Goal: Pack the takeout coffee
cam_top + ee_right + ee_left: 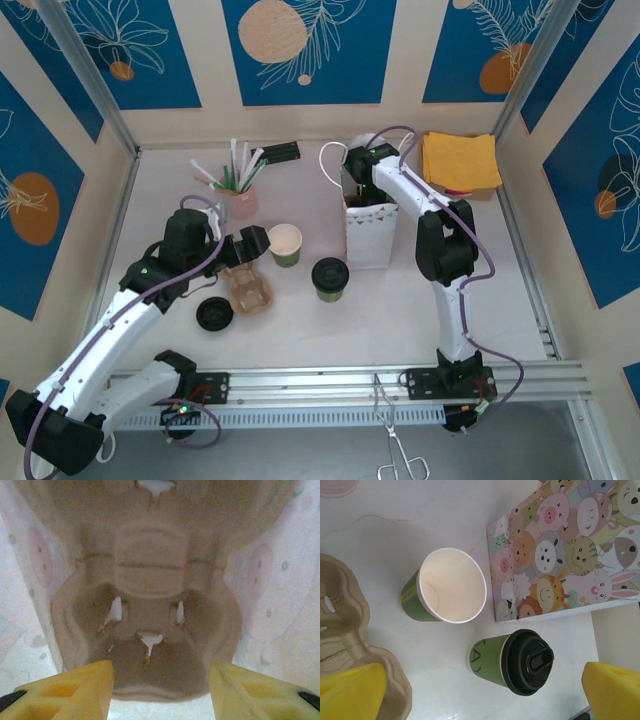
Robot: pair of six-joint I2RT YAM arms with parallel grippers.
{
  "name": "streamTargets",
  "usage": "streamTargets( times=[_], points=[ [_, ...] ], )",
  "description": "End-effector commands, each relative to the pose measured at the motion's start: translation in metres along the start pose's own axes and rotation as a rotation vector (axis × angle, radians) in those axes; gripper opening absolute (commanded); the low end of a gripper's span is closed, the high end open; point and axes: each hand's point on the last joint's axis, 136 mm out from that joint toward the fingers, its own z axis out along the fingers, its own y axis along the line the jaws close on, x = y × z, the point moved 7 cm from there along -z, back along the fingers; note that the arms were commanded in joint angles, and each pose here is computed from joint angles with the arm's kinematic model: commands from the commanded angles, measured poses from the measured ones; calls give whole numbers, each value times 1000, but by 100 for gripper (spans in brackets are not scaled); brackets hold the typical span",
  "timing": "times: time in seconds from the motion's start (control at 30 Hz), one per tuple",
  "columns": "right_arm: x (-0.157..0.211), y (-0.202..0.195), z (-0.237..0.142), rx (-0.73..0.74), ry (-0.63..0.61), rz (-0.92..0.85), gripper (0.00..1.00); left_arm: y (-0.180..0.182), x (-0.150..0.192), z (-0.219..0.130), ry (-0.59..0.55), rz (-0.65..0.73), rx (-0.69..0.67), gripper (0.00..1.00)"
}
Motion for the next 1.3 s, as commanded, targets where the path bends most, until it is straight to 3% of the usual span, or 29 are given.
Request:
streamTargets(
  times=[0.0,0.4,1.27],
  points=[
    [11,-1,-30,-24,-30,6,53,2,4,1,9,1,-9,100],
    [13,-2,-60,-39,-95,28,59,2,4,2,11,1,-6,100],
    [21,-7,-127,-80,-236,67,60,-5,1,3,12,6,34,100]
  ],
)
